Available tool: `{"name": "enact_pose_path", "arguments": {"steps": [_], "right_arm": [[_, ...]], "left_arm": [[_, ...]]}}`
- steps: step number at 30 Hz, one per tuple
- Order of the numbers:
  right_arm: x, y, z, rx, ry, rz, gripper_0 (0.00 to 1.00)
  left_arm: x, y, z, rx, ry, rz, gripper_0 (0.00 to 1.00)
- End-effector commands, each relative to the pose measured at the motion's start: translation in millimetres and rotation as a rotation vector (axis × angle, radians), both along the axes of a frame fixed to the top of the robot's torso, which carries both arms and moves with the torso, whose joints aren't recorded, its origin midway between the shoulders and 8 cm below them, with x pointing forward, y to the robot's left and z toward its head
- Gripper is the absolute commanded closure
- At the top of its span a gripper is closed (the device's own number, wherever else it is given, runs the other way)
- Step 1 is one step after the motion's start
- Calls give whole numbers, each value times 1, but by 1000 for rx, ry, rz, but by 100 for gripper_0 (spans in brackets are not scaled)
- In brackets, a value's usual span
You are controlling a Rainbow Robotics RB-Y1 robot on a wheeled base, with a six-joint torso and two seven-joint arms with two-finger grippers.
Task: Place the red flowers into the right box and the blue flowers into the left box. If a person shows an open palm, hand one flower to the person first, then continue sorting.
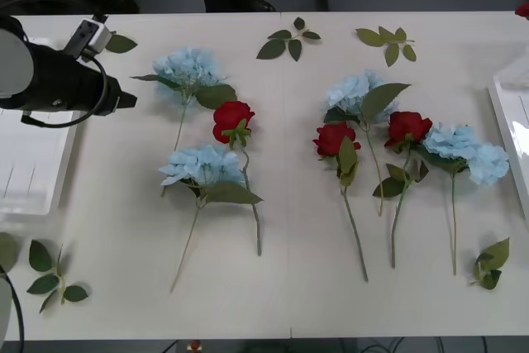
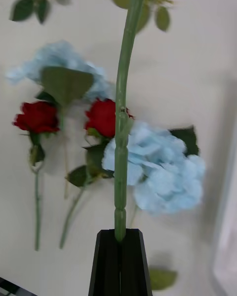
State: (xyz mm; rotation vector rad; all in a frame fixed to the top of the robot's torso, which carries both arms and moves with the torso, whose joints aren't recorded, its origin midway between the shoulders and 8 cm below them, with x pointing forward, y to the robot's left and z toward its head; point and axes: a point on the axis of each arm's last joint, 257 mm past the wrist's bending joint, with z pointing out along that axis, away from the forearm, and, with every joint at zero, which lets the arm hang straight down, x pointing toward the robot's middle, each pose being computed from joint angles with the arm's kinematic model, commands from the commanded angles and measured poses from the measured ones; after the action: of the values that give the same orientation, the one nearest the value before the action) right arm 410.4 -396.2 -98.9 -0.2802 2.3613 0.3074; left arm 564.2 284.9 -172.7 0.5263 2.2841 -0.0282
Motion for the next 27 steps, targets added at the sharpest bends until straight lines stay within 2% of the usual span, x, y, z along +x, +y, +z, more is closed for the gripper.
{"name": "enact_pose_path", "arguments": {"steps": [1, 4, 8, 14, 24, 27], "right_arm": [[-3, -37, 0, -88, 54, -149, 100], [-4, -61, -9, -115, 93, -249, 100], [-5, -96, -24, -145, 133, -358, 100], [6, -145, -60, -190, 169, -470, 100], [39, -177, -106, -224, 113, -531, 100], [43, -188, -120, -227, 98, -549, 100]], "left_arm": [[37, -19, 14, -49, -90, 55, 5], [55, -32, 4, -49, -127, 67, 4], [66, -59, -19, -71, -144, 54, 5], [63, -102, -56, -71, -124, 4, 4], [59, -135, -93, -30, -110, -46, 5], [55, -134, -107, -7, -84, -51, 25]]}}
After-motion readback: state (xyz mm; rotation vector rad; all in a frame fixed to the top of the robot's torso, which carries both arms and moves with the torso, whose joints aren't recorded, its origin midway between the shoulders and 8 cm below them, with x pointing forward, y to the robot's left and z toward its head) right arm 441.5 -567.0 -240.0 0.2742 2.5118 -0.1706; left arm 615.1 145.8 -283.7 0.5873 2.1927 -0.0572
